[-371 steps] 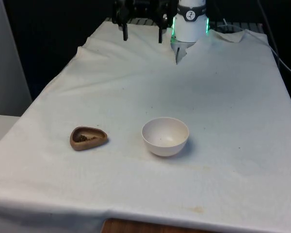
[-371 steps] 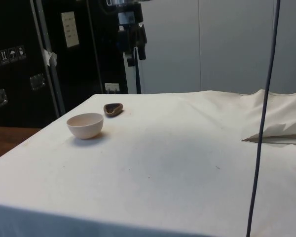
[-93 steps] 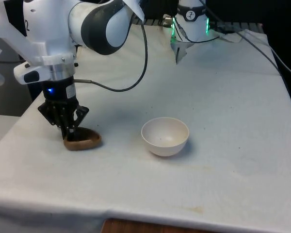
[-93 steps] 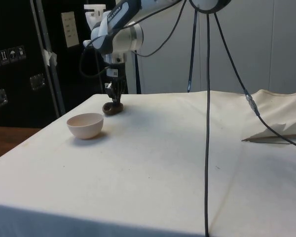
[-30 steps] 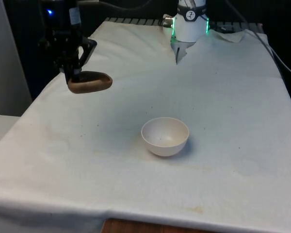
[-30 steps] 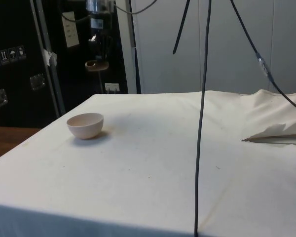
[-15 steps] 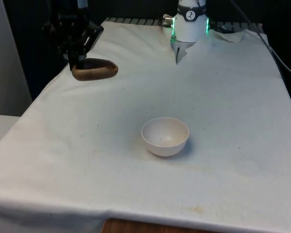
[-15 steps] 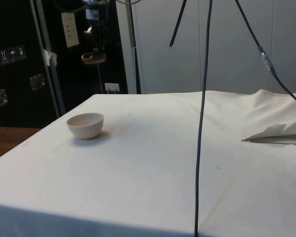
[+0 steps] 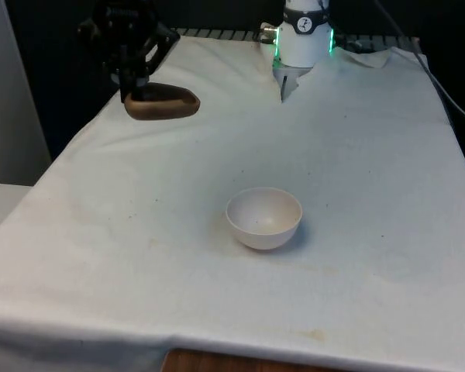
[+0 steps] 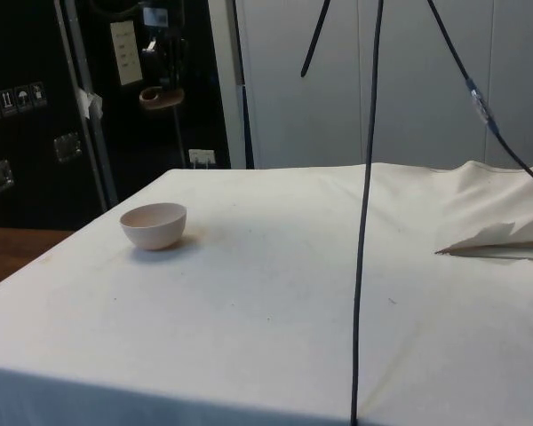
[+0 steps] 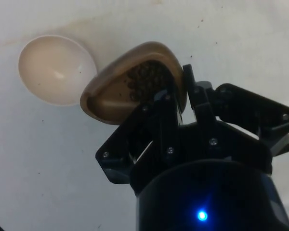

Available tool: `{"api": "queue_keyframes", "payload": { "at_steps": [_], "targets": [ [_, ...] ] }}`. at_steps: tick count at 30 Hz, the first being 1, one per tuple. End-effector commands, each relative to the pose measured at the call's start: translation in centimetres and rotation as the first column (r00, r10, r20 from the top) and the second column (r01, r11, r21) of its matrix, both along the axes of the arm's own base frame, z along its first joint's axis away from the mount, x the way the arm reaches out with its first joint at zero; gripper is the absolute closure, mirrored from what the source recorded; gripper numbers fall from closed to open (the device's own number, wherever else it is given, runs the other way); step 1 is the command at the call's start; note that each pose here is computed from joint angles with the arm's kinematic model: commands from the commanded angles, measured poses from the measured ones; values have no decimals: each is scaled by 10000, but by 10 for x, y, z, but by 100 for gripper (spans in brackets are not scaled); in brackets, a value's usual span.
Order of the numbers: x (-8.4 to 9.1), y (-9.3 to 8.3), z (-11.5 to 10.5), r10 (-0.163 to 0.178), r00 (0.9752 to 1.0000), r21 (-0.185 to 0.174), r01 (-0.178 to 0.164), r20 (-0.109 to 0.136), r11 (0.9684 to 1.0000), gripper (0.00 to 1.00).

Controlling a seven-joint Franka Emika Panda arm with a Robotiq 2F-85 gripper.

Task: Pour the coffee beans from the cup into the bowl.

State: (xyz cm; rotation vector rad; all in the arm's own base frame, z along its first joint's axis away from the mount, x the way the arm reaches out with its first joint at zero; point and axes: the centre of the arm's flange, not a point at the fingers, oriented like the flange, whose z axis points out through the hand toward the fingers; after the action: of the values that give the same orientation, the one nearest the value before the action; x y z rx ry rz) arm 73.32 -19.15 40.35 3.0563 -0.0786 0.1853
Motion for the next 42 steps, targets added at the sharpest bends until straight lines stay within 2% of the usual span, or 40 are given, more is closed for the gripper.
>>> {"api": "queue_keyframes", "payload": {
  "at_steps": [1, 3, 4, 11, 12, 13, 17, 21, 22, 23, 28, 29, 31, 36, 37, 38, 39, 42],
  "targets": [
    [0, 6, 1, -29, 10000, -75, 29, 36, 10000, 100],
    [2, 13, 1, -16, 10000, -69, 16, 26, 10000, 100],
    [3, 10, -1, 0, 10000, -32, 0, -29, 10000, 100],
    [7, 40, 1, 14, 10000, -47, -14, -41, 10000, 100],
    [8, 42, 1, 11, 10000, -37, -12, -50, 10000, 100],
    [8, 38, -2, 35, 9999, -5, -35, -101, 10000, 100],
    [9, 56, 0, -15, 9999, -53, 14, -119, 10000, 100],
    [10, 64, -1, -79, 9998, -73, 78, -163, 9999, 100],
    [11, 61, -2, -40, 9998, -13, 40, -194, 10000, 100],
    [11, 66, -3, -82, 9998, -172, 79, -202, 9998, 100],
    [11, 73, -5, -62, 9995, -501, 47, -299, 9987, 100],
    [12, 72, -7, -60, 9992, -396, 44, -399, 9992, 100],
    [11, 77, -6, -62, 9993, -639, 39, -362, 9979, 100],
    [11, 85, -11, -78, 9986, -1064, 22, -528, 9943, 100],
    [11, 87, -12, -96, 9983, -1206, 25, -578, 9927, 100],
    [13, 87, -14, -79, 9977, -1123, 3, -680, 9937, 100],
    [11, 88, -13, -100, 9981, -1275, 23, -604, 9918, 100],
    [11, 92, -15, -121, 9976, -1495, 17, -684, 9888, 100]
  ]
}}
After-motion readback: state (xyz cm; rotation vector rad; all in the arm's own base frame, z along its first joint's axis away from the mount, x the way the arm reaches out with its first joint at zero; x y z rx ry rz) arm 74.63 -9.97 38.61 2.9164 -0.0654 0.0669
